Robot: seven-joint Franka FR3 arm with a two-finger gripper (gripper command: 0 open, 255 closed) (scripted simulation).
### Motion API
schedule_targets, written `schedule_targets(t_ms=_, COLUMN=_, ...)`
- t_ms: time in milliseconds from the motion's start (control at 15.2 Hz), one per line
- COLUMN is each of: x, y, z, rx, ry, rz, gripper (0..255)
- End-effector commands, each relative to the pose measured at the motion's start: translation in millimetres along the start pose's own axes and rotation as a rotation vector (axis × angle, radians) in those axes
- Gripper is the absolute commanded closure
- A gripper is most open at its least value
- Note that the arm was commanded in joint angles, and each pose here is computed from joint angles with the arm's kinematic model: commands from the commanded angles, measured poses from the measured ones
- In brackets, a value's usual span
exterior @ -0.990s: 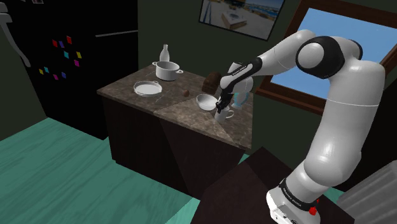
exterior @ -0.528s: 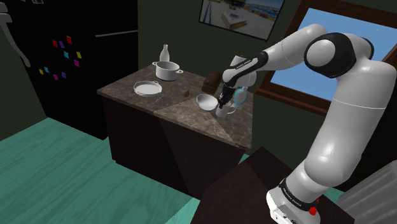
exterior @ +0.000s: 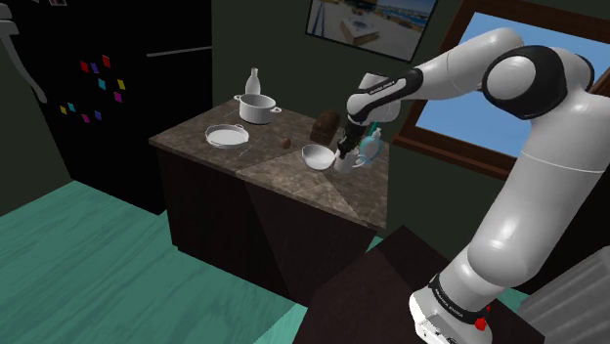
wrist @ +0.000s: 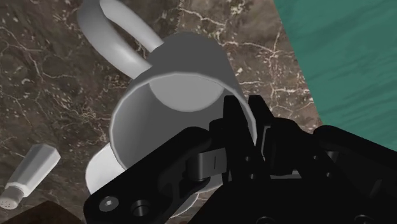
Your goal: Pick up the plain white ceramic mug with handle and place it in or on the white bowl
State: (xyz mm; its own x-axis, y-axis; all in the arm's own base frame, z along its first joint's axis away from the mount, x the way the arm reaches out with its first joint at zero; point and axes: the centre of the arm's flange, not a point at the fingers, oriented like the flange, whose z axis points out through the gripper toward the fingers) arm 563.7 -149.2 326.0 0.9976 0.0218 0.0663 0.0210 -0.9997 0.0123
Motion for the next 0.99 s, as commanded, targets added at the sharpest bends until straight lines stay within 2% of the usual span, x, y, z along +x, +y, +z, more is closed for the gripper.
schedule_targets(t_ms=0, x=1.3, y=0.3, z=-6.3, rx=0.000, ry=0.000, rz=0.000, gripper=255)
schedule_targets(t_ms=924, x=169.5, y=74.5, z=-25.1, rx=0.000, ry=0.000, rz=0.000, gripper=255)
